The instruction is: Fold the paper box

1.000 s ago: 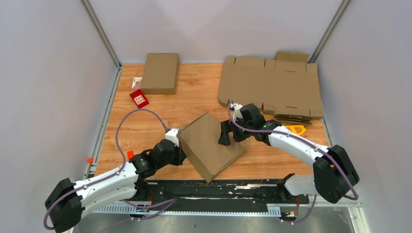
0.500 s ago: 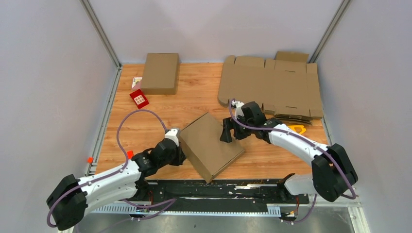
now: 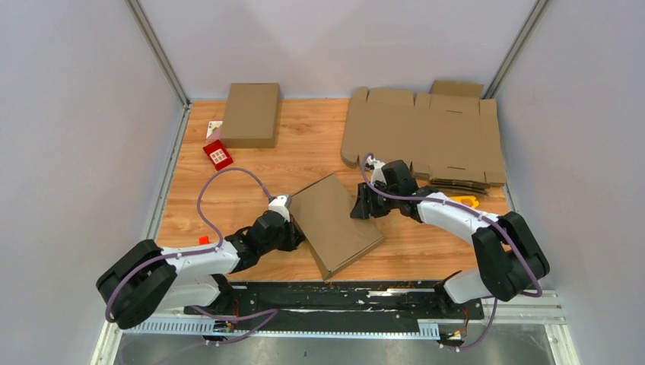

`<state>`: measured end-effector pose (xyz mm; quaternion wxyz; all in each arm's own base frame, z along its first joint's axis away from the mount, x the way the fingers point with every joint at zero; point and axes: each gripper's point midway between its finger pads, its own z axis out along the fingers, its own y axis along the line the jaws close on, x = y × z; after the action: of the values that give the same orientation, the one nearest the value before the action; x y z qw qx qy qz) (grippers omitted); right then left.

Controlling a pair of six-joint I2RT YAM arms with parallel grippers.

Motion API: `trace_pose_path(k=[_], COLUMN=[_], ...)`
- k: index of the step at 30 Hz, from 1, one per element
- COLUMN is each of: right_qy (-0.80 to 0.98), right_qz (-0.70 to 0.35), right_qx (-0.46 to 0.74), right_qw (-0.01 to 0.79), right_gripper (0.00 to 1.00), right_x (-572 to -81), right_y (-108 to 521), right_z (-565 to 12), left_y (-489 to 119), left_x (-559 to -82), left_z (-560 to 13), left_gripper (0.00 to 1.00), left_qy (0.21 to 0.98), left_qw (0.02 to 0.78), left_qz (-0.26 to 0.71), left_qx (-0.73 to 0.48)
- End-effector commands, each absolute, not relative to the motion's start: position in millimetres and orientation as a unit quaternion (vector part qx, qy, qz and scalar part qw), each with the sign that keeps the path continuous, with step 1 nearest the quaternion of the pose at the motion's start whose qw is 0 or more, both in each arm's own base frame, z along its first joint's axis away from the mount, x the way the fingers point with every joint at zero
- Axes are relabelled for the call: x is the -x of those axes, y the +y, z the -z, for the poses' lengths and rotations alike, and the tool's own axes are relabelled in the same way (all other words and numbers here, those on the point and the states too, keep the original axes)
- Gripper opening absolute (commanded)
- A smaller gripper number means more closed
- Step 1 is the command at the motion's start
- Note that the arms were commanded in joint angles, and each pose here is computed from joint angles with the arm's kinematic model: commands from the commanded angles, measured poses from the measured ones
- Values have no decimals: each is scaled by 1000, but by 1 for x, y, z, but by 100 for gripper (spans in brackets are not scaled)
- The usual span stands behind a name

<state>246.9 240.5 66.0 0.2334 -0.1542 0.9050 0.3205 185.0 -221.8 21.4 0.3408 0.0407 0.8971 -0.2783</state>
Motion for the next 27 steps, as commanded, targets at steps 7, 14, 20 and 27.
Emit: trace_pose_path(k=[7,14,20,27], right_qy=[879,858,842,825], right_qz=[-395,-450,-489,-532], right_qx=[181,167,150,124], right_qw=[194,182,171,143], right_gripper=[44,42,40,31], right_x=[-214,-211,-216,-214], right_y=[270,282,279,283], right_z=[-72,-89,-95,-95], left_y=[-286,-283,-271,-277], left_x=[-185,-182,-183,-186], left_z=[-73,-123,-157,-152], left_gripper=[0,0,0,0], left_qy=[819,788,771,776], left_qw=[352,381,417,410], left_qz=[446,478,477,474], left_qx=[-78,-76,-67,-72])
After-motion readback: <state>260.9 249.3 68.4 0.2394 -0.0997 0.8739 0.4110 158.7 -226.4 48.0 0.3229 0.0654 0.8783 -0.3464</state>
